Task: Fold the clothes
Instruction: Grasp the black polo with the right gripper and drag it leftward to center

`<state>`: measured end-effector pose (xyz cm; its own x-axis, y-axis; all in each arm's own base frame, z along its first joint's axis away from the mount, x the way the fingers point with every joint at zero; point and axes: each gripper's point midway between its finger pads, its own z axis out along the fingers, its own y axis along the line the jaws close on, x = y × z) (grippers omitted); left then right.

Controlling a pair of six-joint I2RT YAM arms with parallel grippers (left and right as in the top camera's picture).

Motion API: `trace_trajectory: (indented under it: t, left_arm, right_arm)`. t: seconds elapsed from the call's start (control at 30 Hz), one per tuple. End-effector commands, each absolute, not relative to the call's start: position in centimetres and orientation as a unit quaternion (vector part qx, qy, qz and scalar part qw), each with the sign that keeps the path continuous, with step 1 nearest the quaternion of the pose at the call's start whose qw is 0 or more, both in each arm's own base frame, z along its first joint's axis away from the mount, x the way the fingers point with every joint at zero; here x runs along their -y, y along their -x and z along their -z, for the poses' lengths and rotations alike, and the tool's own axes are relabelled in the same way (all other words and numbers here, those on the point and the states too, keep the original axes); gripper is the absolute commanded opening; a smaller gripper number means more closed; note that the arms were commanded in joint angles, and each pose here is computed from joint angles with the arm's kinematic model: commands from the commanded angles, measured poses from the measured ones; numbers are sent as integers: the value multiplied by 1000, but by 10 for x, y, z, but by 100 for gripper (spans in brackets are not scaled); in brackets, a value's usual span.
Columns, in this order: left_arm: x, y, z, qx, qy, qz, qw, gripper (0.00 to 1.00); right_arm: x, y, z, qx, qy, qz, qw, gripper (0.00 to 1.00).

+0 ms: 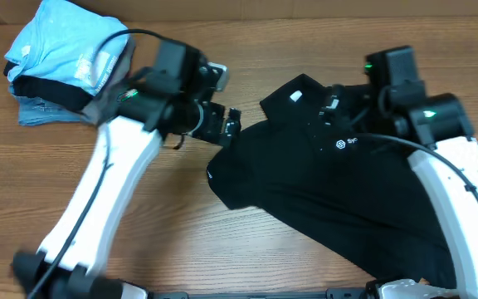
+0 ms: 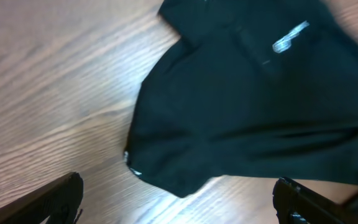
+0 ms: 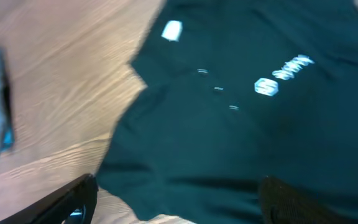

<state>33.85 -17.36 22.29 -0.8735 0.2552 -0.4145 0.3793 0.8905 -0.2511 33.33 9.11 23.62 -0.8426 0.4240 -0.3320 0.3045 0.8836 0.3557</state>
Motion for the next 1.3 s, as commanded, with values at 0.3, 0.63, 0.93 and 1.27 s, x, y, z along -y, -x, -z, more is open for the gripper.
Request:
trace_trajectory:
  t: [0.3,0.63,0.93,1.27]
  left_arm:
    - [183,-365,-52,-981,-164,102,5,91]
    - [187,-363,2,-980,-169,99,-39,70]
    - [167,-359,14,-983,-173,35,-54,4]
    - [72,-355,6,-990,-7,-111,-89,4]
  right_arm:
    - [-51,-314,-235,-946,-246,-116,175,87]
    - [-50,-313,-235,-946,-247,-112,176,87]
    - [-46,-314,-234,-946,-250,-100,181,87]
    - [-35,-315,-234,-945,-256,-70,192,88]
